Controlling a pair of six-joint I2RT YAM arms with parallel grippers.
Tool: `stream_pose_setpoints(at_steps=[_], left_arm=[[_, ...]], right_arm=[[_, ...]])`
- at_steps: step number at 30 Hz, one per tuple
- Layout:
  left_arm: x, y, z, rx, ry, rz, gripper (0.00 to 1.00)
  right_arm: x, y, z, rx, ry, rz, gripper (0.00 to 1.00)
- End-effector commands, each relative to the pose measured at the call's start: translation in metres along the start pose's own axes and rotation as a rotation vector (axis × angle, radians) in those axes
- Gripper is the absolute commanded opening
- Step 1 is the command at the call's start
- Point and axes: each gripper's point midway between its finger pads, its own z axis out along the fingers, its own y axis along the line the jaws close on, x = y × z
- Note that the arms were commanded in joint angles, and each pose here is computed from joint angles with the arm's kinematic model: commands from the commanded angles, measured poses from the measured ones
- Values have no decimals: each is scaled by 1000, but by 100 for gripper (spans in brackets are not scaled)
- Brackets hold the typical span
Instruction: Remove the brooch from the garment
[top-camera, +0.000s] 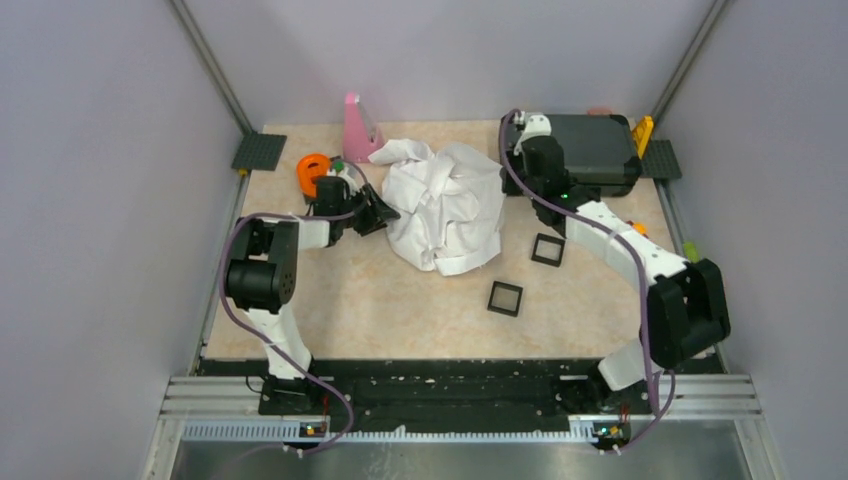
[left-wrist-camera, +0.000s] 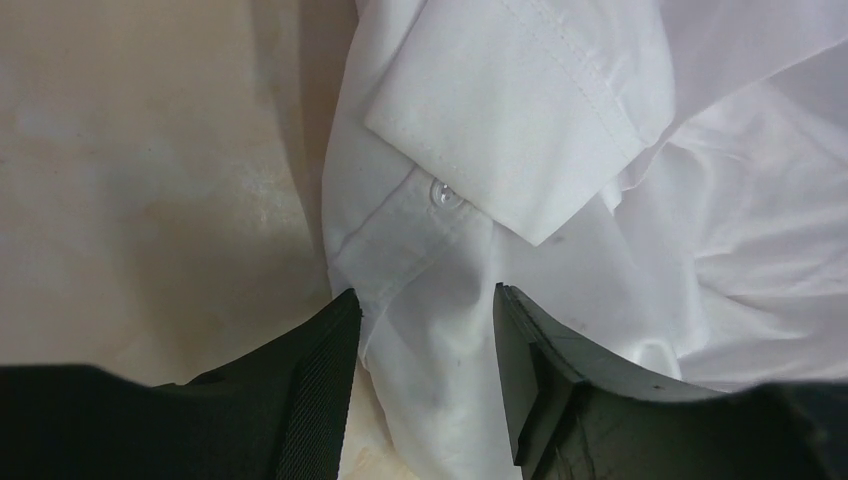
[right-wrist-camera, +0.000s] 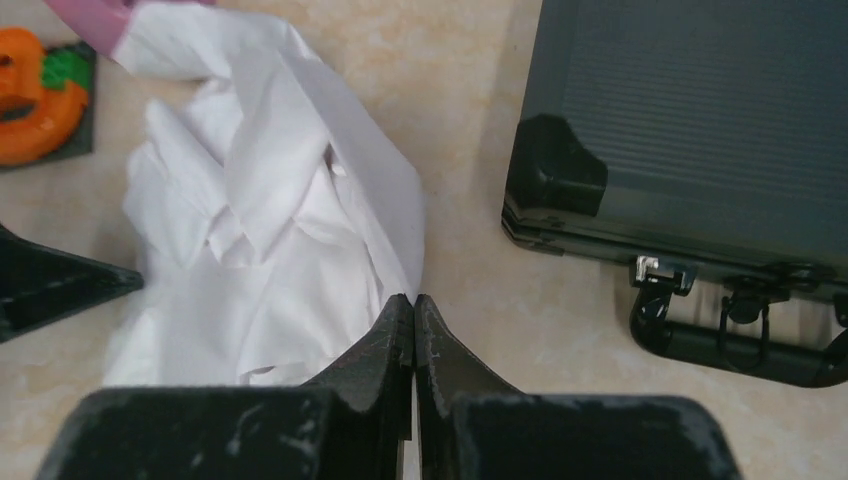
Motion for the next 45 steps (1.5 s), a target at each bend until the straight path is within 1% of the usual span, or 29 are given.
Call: stream_pose_setpoints(at_steps=[1, 4, 6, 8, 11, 14, 16, 18, 20, 22, 27, 31, 36, 37, 38, 40, 41, 42, 43, 44, 45], left_arm=[[4, -4, -4, 17, -8, 8, 56], [0, -12, -19, 15, -40, 63, 63], [-13, -28, -38, 10, -105, 138, 65], [-26, -53, -59, 4, -180, 248, 67], [-42, -108, -96, 38, -306, 476, 72], [-42, -159, -122, 133, -394, 671, 77], [-39, -190, -132, 233, -442, 788, 79], [-35, -211, -132, 306, -480, 899, 81], [-29, -230, -129, 379, -487, 1001, 84], [-25, -242, -124, 427, -478, 1045, 86], [-17, -274, -114, 516, -513, 1112, 87], [-19, -289, -98, 540, -520, 1115, 87], [-12, -315, -87, 696, -497, 1091, 86], [-11, -318, -84, 720, -485, 1091, 77], [-10, -319, -80, 723, -471, 1094, 62], [-21, -311, -73, 640, -473, 1092, 26], [-29, -307, -75, 603, -491, 1085, 15], [-32, -302, -78, 587, -509, 1095, 11], [-39, -304, -86, 579, -546, 1109, 4], [-48, -308, -95, 563, -581, 1112, 0], [-61, -315, -104, 534, -615, 1118, 0]], right_arm=[[-95, 8, -65, -59, -244, 52, 0], [-120, 17, -91, -119, -301, 36, 0], [-131, 29, -101, -183, -299, -1, 0], [-139, 39, -106, -232, -280, -31, 0], [-148, 55, -116, -315, -248, -71, 0], [-153, 69, -124, -392, -225, -109, 0], [-152, 79, -127, -451, -206, -133, 0], [-151, 88, -131, -504, -186, -153, 0], [-151, 95, -136, -544, -174, -163, 0], [-152, 100, -140, -562, -175, -169, 0], [-150, 108, -147, -595, -157, -172, 0], [-144, 120, -157, -658, -134, -167, 0], [-135, 134, -167, -734, -106, -137, 0], [-133, 138, -169, -748, -100, -137, 0], [-133, 140, -171, -757, -99, -137, 0], [-138, 138, -172, -732, -113, -123, 0], [-143, 134, -173, -702, -130, -116, 0], [-149, 130, -172, -672, -150, -115, 0], [-154, 127, -172, -651, -171, -122, 0], [-162, 125, -173, -633, -196, -131, 0], [-172, 125, -174, -623, -224, -140, 0]])
